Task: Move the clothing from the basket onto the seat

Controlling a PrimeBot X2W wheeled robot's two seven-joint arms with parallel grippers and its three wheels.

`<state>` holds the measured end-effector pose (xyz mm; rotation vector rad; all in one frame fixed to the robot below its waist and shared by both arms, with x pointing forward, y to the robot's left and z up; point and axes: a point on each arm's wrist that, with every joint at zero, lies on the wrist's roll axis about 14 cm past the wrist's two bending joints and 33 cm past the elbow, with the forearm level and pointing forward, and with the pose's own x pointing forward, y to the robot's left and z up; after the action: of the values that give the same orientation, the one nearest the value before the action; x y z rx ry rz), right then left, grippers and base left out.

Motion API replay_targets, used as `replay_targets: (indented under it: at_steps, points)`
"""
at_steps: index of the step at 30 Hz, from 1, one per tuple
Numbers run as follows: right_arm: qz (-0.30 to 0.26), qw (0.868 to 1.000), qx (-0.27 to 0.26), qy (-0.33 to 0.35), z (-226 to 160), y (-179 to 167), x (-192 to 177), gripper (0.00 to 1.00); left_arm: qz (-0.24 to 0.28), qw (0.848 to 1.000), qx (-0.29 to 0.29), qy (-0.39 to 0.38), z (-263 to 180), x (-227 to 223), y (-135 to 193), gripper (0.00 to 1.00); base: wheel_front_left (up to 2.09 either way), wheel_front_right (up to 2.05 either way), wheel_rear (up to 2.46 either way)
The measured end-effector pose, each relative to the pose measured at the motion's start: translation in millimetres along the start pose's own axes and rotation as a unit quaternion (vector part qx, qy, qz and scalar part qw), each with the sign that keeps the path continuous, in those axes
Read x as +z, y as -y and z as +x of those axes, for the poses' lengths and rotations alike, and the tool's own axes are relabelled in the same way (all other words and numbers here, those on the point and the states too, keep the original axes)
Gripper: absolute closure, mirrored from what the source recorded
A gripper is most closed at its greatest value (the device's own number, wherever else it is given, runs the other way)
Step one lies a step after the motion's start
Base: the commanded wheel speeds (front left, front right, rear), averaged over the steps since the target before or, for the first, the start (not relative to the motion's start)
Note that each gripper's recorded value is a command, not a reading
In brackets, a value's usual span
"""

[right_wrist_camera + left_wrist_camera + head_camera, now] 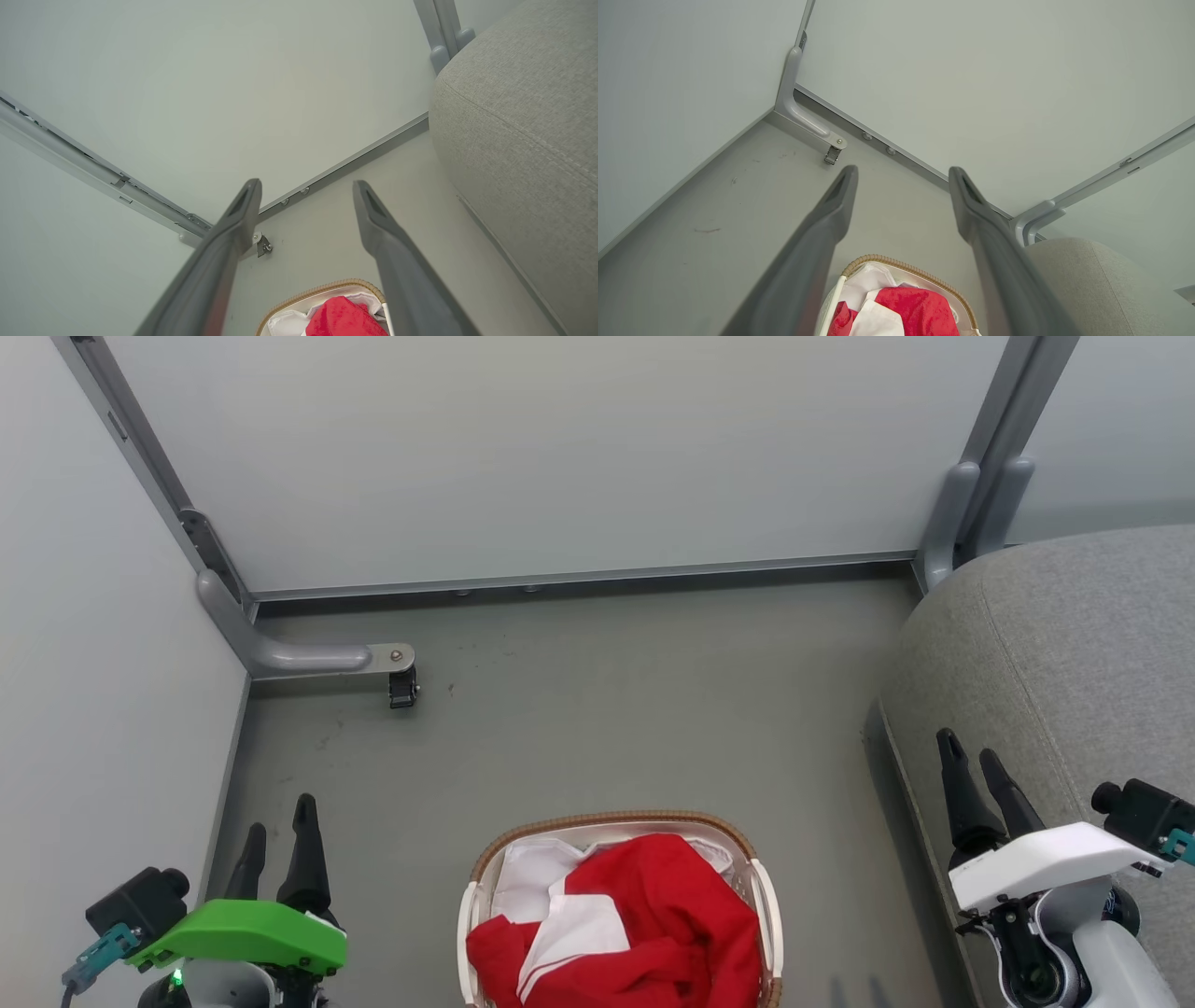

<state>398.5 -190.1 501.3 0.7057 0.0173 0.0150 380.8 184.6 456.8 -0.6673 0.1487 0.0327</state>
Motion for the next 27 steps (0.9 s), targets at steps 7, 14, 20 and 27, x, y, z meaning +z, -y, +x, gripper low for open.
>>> replay_targets:
  at_steps: [7, 14, 20, 27]
  points:
    - [-0.049, 0.999, -0.002, 0.0, 0, 2, -2, 0.0, 0.045, 0.999, 0.001, -0.002, 0, -3, -2, 0.0, 0.0, 0.0, 0.0]
    - [-0.089, 0.996, 0.003, 0.003, 0, 0, -2, 0.0, 0.085, 0.996, 0.002, -0.002, -1, -5, -3, 0.0, 0.0, 0.0, 0.0]
    - [-0.126, 0.992, 0.011, 0.005, 0, -3, -3, 0.0, 0.123, 0.992, -0.004, 0.001, -1, -5, -1, 0.0, 0.0, 0.0, 0.0]
    - [-0.157, 0.987, 0.022, 0.003, 0, -9, -7, 0.0, 0.156, 0.988, -0.012, 0.003, -2, -6, 2, 0.0, 0.0, 0.0, 0.0]
